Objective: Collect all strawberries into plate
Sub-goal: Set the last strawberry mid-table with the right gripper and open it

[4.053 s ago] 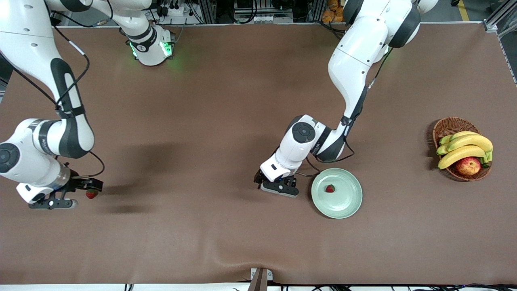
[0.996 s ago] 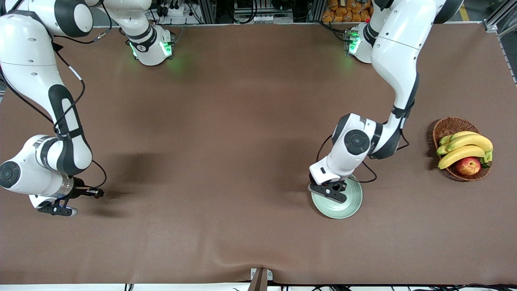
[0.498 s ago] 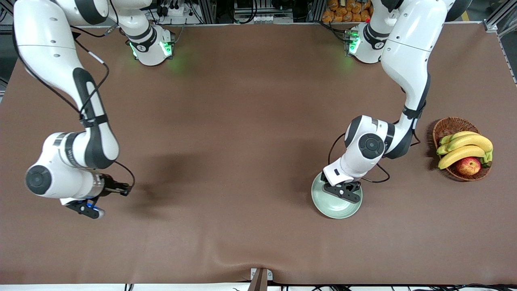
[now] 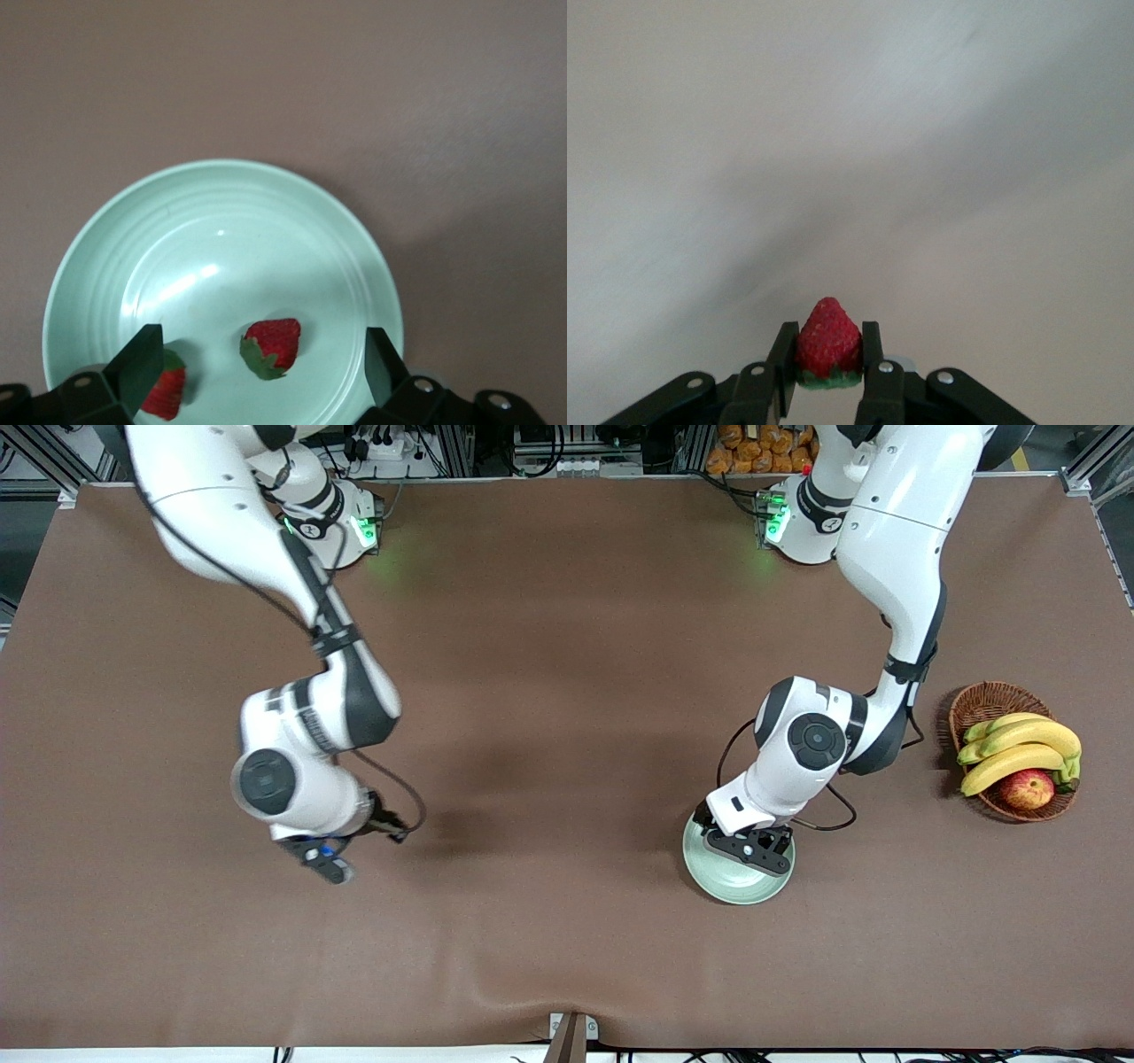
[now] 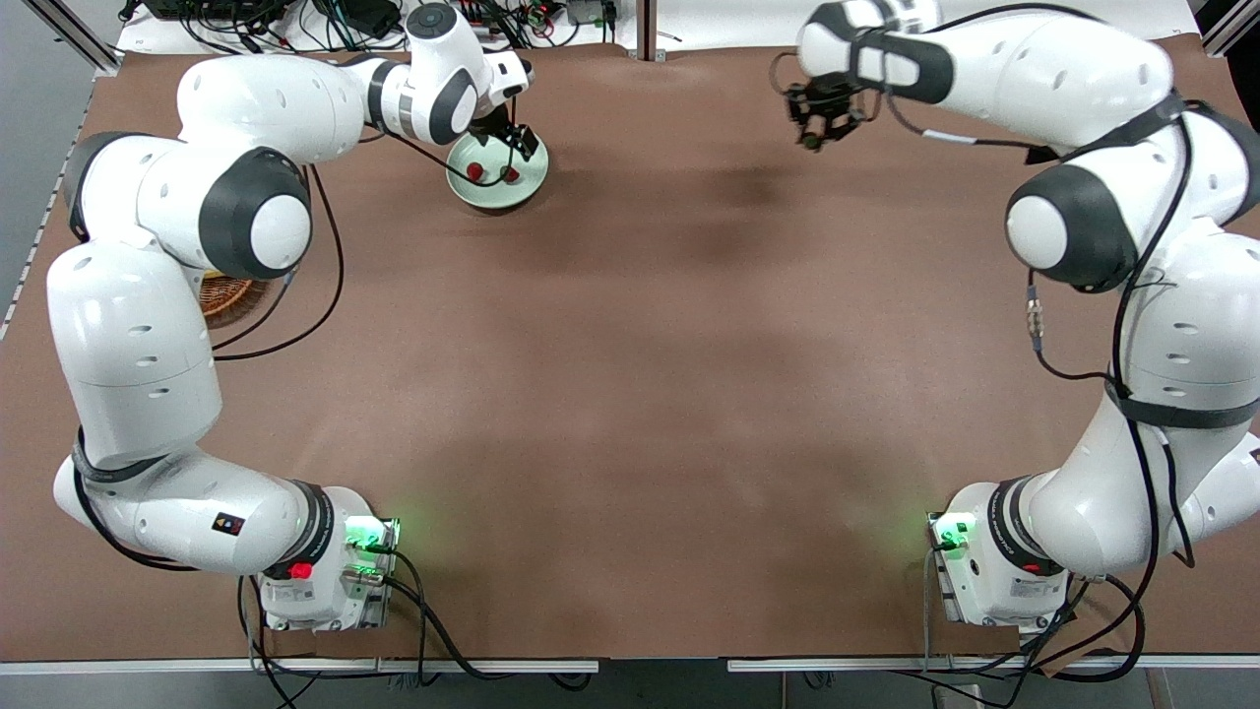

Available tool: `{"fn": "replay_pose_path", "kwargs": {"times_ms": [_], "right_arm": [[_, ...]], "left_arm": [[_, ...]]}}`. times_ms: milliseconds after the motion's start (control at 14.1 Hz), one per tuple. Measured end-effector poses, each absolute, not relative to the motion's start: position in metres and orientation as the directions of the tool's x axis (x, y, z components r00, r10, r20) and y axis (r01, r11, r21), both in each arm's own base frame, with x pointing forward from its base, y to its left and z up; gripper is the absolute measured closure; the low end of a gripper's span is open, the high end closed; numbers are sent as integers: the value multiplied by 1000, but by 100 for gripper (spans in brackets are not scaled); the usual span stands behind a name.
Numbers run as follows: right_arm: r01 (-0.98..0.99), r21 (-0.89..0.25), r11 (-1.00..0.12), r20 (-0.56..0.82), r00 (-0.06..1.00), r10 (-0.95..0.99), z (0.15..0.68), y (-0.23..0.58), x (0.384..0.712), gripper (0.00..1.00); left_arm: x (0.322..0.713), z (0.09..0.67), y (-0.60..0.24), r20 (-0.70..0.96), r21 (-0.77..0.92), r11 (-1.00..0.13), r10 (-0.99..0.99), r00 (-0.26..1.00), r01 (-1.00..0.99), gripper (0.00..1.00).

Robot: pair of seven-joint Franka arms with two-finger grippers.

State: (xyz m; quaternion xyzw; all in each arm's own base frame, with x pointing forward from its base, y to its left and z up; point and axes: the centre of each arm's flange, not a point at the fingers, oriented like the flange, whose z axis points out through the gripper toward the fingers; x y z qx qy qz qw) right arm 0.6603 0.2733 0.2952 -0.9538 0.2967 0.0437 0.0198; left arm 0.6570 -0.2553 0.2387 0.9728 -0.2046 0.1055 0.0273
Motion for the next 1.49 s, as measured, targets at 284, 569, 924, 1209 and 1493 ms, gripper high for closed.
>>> {"fn": "replay_pose_path", "kwargs": {"times_ms": [284,569,924,1209,1493], "right_arm": [[-620,-61,-783,-96,784,-613,289,378,616,67],[-659,-142,-739,-70,751,-657,229,477,560,67],[-667,-157,-728,-53,742,-668,188,485,553,62],[-674,-185,-715,-36,732,-680,212,476,573,29],[-620,-103,-777,-46,784,-619,280,392,625,0]], "left_arm": [[655,253,-281,245,42,-922,-365,898,-386,0],[642,261,-320,254,74,-939,-307,917,-335,0],[618,265,-370,249,110,-953,-248,936,-282,0],[612,258,-377,237,115,-956,-236,942,-269,0],[598,258,-403,231,135,-962,-201,952,-236,0]]}}
